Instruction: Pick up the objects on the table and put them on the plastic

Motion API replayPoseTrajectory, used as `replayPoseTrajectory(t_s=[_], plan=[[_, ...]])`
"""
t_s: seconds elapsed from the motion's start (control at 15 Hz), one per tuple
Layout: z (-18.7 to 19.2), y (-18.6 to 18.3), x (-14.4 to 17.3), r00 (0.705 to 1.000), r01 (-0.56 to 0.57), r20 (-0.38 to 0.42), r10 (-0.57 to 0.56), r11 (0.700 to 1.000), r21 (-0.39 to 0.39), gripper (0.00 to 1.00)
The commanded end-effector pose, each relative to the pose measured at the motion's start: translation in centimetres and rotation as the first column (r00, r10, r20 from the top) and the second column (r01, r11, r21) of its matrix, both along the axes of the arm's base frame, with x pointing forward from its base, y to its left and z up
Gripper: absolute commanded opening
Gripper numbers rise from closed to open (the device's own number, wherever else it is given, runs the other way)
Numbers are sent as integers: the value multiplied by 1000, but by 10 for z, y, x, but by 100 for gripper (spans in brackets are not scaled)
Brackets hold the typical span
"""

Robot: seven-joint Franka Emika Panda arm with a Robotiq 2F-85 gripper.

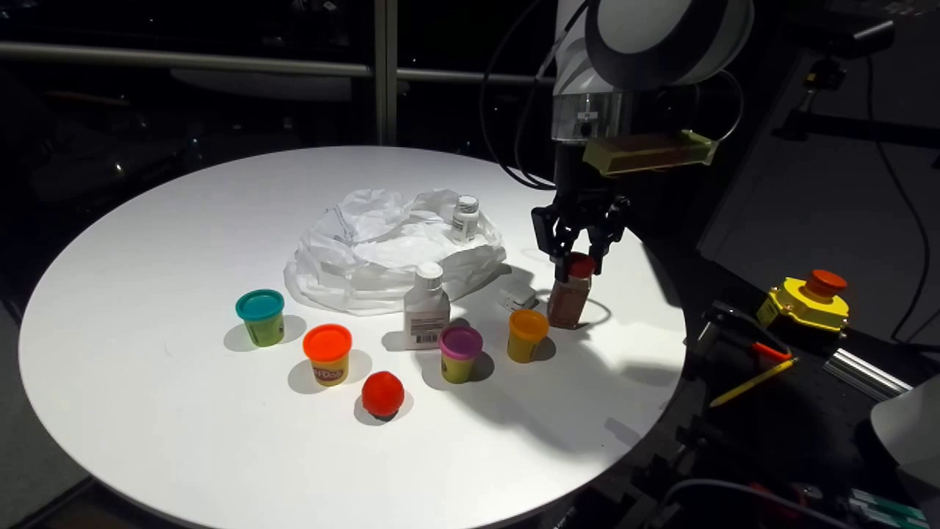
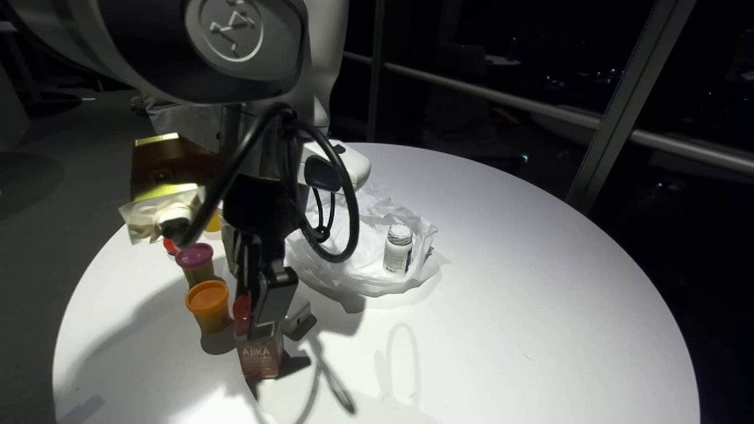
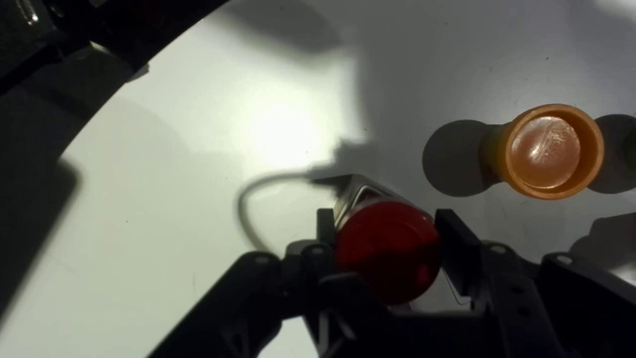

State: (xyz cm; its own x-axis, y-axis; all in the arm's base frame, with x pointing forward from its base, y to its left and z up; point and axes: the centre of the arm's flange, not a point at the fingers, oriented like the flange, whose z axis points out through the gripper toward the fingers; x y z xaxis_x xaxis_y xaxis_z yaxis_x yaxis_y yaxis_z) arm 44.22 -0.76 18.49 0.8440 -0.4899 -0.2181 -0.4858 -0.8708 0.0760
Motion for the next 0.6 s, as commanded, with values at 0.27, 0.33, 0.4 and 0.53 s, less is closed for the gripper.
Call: replayPoseTrajectory(t_s=[0.27,0.33,0.4,0.53], plan=[[34,4,0,997,10,74,-7,999,-37,25],[43,6,2,996,6,84,-2,998,-56,25],[60,10,7,995,-1,101,9,997,-82,25],[88,18,21,990,-18,134,35,992,-127,25]])
